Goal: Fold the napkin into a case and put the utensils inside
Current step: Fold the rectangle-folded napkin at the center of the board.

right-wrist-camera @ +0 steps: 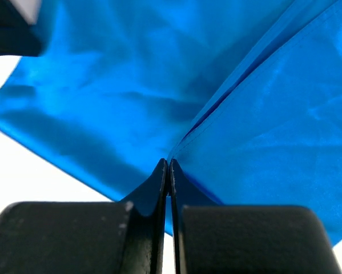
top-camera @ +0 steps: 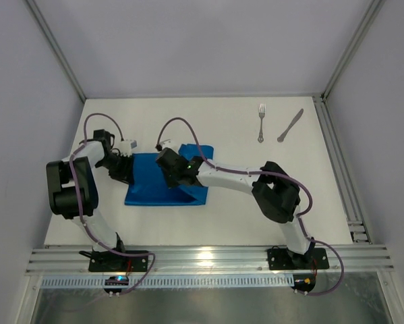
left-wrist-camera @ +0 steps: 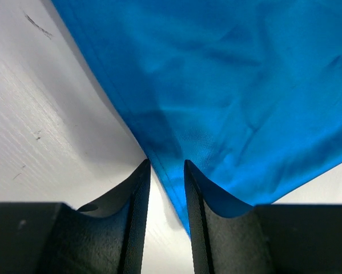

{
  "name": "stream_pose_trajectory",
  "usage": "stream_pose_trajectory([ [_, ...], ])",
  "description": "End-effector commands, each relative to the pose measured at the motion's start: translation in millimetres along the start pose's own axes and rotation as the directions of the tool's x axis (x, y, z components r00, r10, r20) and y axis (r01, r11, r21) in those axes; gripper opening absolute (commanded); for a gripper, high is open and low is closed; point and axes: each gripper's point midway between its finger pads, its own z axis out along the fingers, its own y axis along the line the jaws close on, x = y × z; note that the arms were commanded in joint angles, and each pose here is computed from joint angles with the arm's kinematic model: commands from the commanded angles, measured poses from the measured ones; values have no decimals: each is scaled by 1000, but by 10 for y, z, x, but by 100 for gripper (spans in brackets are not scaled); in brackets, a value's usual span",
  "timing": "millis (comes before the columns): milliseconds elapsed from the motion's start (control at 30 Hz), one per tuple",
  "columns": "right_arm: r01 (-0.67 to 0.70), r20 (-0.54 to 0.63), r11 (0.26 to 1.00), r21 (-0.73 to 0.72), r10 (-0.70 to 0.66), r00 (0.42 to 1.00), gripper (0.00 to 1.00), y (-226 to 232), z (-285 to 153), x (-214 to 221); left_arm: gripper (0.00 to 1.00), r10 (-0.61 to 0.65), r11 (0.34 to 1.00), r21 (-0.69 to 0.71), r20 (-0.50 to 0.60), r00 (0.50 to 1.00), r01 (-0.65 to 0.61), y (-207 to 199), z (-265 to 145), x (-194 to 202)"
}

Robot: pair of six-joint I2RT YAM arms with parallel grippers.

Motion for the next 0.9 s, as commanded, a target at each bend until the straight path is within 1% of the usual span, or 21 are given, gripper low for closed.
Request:
stream_pose_trajectory([
  [0, 82, 95, 989, -127, -70, 993, 4, 404, -45, -275, 31, 5, 1000, 29, -16, 1000, -5, -71, 0, 111],
  [33, 94, 106, 985, -142, -79, 991, 4, 467, -54, -301, 30, 3, 1000, 30, -20, 1000, -3, -69, 12, 125],
  [167, 136, 157, 961, -240, -99, 983, 4, 784, -91, -333, 22, -3, 999, 32, -19, 1000, 3, -60, 34, 123],
  [300, 187, 177, 935, -302, -138, 974, 4, 1020, -69, -286, 18, -5, 999, 38, -17, 1000, 6, -63, 44, 123],
  [367, 193, 195, 925, -328, -134, 972, 4, 1115, -69, -321, 17, -5, 999, 40, -12, 1000, 6, -58, 40, 113],
  [533, 170, 188, 907, -386, -103, 977, 4, 1274, 9, -326, 17, -10, 999, 40, -6, 1000, 10, -36, 28, 110],
  [600, 171, 185, 883, -437, -98, 978, 4, 1388, -18, -309, 17, -12, 999, 43, -6, 1000, 13, -33, 28, 115],
  [867, 143, 167, 853, -502, -67, 984, 4, 1606, 82, -217, 16, -13, 999, 45, -5, 1000, 13, -24, 31, 111],
])
